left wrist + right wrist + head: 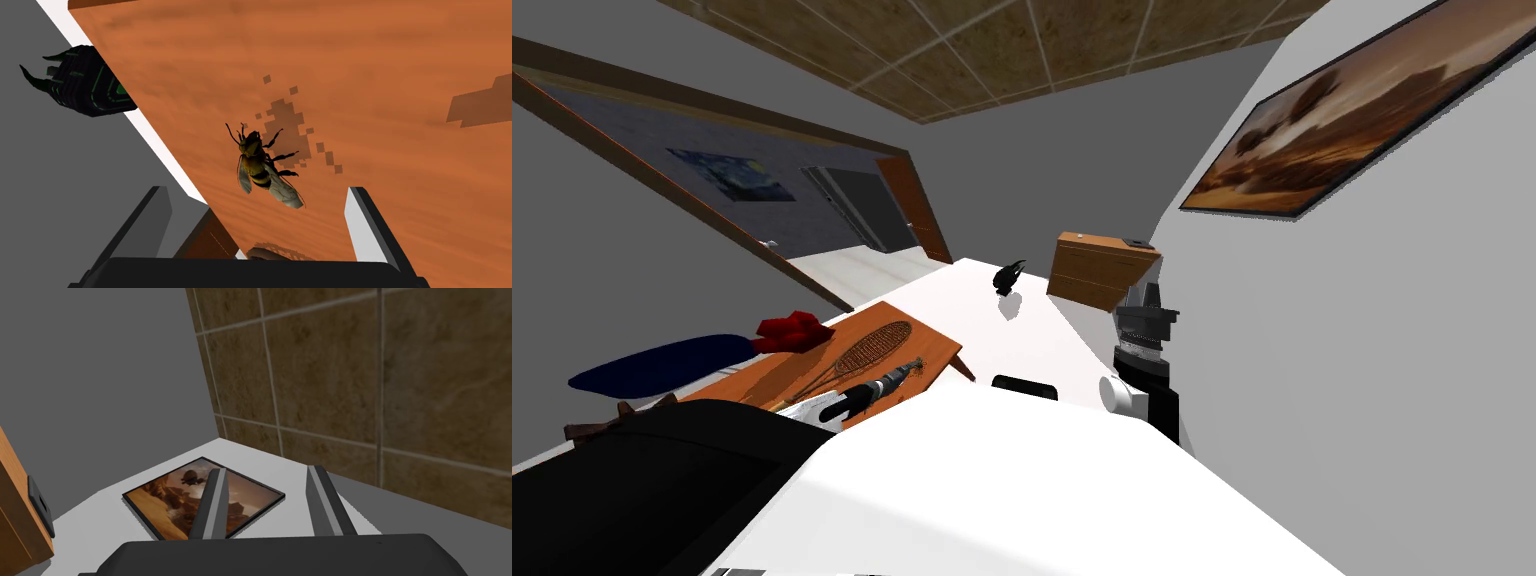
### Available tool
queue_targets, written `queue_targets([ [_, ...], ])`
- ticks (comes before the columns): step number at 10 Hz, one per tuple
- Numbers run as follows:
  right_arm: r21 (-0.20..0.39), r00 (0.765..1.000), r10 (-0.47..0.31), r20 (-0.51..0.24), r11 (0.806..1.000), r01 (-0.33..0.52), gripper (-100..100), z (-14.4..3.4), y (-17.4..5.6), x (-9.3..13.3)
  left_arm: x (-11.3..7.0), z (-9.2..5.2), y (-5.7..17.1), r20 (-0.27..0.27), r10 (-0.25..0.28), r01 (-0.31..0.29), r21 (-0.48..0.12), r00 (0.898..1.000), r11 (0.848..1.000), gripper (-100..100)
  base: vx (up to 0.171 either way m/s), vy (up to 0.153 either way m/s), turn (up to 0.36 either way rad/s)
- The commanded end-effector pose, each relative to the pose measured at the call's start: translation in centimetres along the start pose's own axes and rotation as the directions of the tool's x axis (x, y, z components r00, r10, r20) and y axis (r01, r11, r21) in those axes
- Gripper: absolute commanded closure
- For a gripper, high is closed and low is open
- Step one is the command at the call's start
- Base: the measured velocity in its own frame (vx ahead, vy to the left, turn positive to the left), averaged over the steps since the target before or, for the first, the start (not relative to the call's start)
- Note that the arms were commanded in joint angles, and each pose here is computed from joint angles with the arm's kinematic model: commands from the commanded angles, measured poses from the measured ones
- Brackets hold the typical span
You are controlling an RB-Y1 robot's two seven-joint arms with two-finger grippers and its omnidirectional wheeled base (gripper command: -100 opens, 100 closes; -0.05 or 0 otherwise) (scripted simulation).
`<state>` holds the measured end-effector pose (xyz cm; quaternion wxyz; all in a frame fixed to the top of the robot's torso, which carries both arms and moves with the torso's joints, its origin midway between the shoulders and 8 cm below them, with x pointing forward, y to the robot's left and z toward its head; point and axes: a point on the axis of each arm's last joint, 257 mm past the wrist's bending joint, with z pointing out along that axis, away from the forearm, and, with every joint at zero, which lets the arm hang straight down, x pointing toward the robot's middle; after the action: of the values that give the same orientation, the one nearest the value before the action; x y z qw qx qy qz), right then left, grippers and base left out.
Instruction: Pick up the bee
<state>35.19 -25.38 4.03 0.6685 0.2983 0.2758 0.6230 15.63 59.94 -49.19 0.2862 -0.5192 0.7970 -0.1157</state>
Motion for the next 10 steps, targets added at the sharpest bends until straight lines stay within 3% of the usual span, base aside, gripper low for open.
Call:
queue_targets([
  [1,0.0,1.0,0.0,0.0,1.0,0.0,0,0.0,0.0,0.0,-0.2,-0.4,1.1,0.004,0.006,-0.006,-0.033,1.0,0.999,-100,0.04,0.031,-0.089],
  [4,0.0,1.0,0.0,0.0,1.0,0.0,0,0.0,0.0,0.0,-1.1,-1.7,5.7,0.011,0.033,-0.031,-0.153,0.999,0.988,-100,0.035,0.021,-0.224],
  [5,0.0,1.0,0.0,0.0,1.0,0.0,0,0.0,0.0,0.0,-1.1,-1.7,5.7,0.011,0.033,-0.031,-0.153,0.999,0.988,-100,0.031,0.028,-0.08],
  [8,0.0,1.0,0.0,0.0,1.0,0.0,0,0.0,0.0,0.0,-0.9,-2.7,8.9,0.002,0.05,-0.049,-0.236,0.999,0.971,-100,0.025,0.021,-0.167],
  [9,0.0,1.0,0.0,0.0,1.0,0.0,0,0.0,0.0,0.0,-1.1,-2.6,8.3,0.004,0.047,-0.046,-0.216,0.999,0.975,-100,0.013,0.015,-0.04],
  [10,0.0,1.0,0.0,0.0,1.0,0.0,0,0.0,0.0,0.0,-1.1,-2.7,8.4,0.004,0.047,-0.045,-0.22,0.999,0.974,0,0.0,0.0,0.0],
])
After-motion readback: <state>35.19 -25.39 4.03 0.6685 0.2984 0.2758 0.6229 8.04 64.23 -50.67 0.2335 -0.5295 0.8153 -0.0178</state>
